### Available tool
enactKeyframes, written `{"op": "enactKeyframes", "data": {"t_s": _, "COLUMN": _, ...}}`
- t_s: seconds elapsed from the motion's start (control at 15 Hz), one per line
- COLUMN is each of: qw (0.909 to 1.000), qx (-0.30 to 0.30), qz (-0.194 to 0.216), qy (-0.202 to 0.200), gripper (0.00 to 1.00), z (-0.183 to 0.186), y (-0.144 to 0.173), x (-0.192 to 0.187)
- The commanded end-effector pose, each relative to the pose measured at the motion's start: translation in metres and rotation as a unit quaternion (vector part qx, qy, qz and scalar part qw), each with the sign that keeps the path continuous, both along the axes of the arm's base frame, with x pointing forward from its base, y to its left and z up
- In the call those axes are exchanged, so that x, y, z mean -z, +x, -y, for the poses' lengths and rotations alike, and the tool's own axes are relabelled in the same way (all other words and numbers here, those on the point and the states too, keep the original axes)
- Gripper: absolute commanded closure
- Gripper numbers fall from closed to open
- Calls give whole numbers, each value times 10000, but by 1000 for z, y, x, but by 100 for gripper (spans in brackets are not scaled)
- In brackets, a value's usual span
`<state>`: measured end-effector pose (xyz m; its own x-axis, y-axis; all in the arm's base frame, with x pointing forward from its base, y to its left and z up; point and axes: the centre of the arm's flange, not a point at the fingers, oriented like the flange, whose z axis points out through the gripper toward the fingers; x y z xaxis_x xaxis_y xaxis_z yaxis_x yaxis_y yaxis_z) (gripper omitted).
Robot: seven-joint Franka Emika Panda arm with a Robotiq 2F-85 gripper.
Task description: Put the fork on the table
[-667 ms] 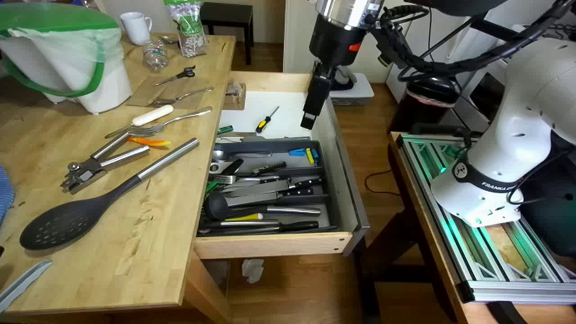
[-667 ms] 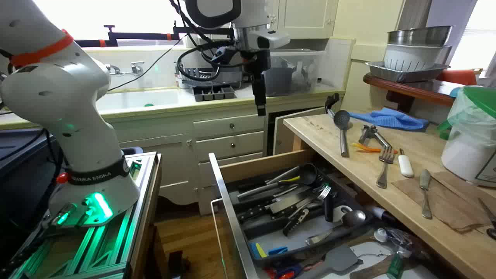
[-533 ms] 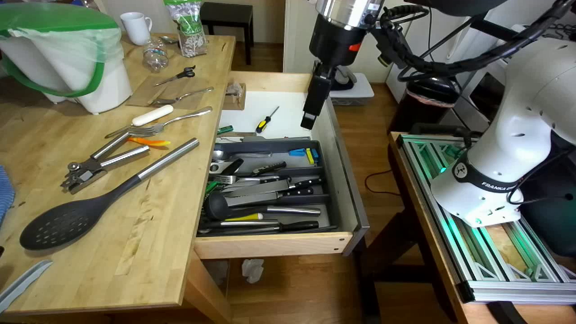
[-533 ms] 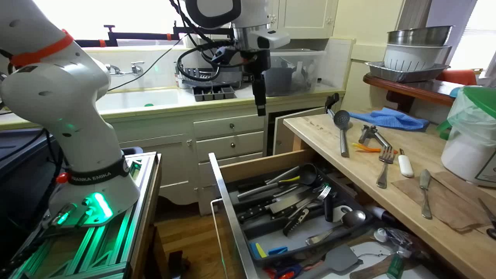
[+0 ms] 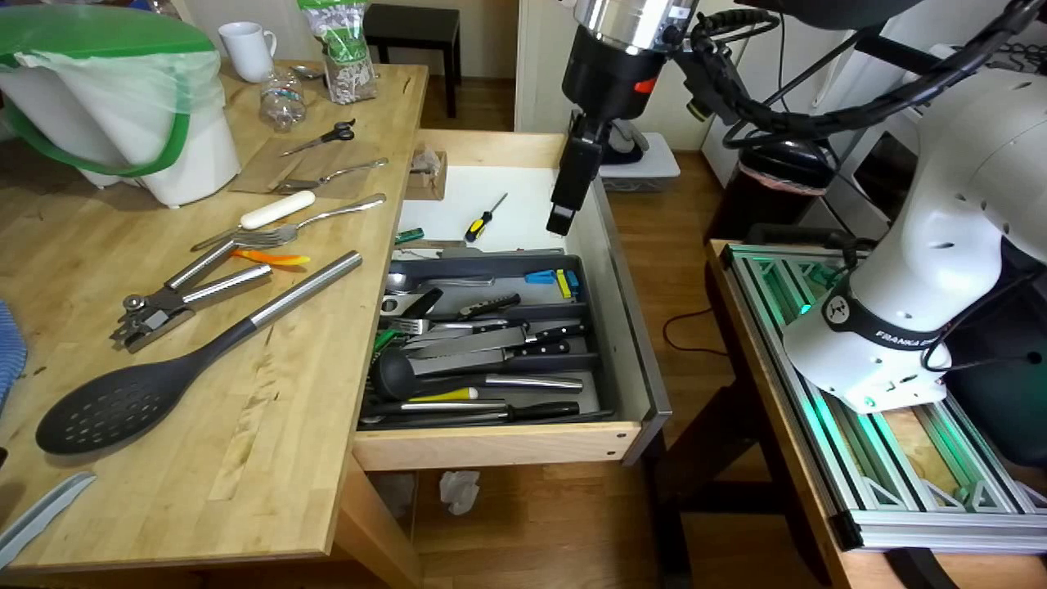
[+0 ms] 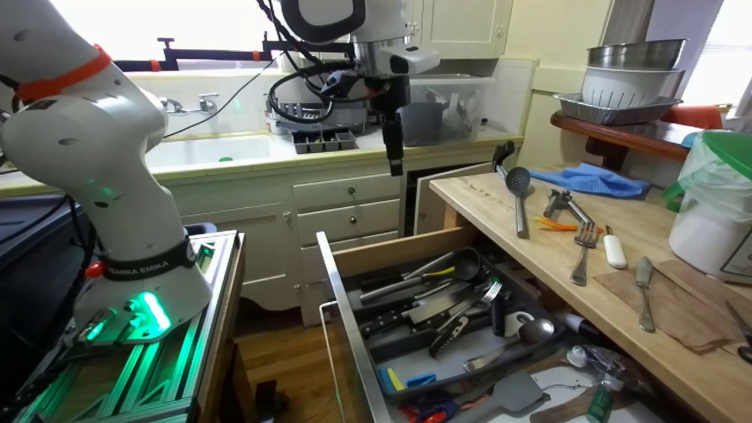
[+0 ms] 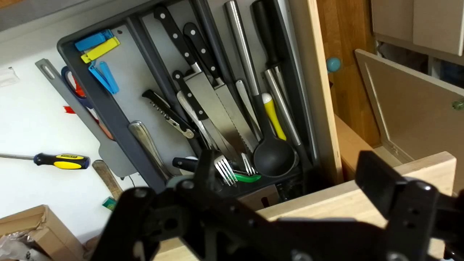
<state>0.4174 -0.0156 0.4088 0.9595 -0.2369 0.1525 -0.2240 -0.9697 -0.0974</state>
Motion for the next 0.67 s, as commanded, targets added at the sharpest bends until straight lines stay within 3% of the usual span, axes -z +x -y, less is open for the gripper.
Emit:
{"op": "enactKeyframes", "data": {"t_s": 0.0, "qw": 10000, "qx": 0, "qz": 0, "qy": 0, "gripper": 0, "z": 0, "y": 0, "x": 0}}
{"op": "enactKeyframes", "data": {"t_s": 0.6, "qw": 9970, "qx": -114, "qz": 519, "qy": -566, "gripper": 0, "z": 23, "y": 30, "x": 43}}
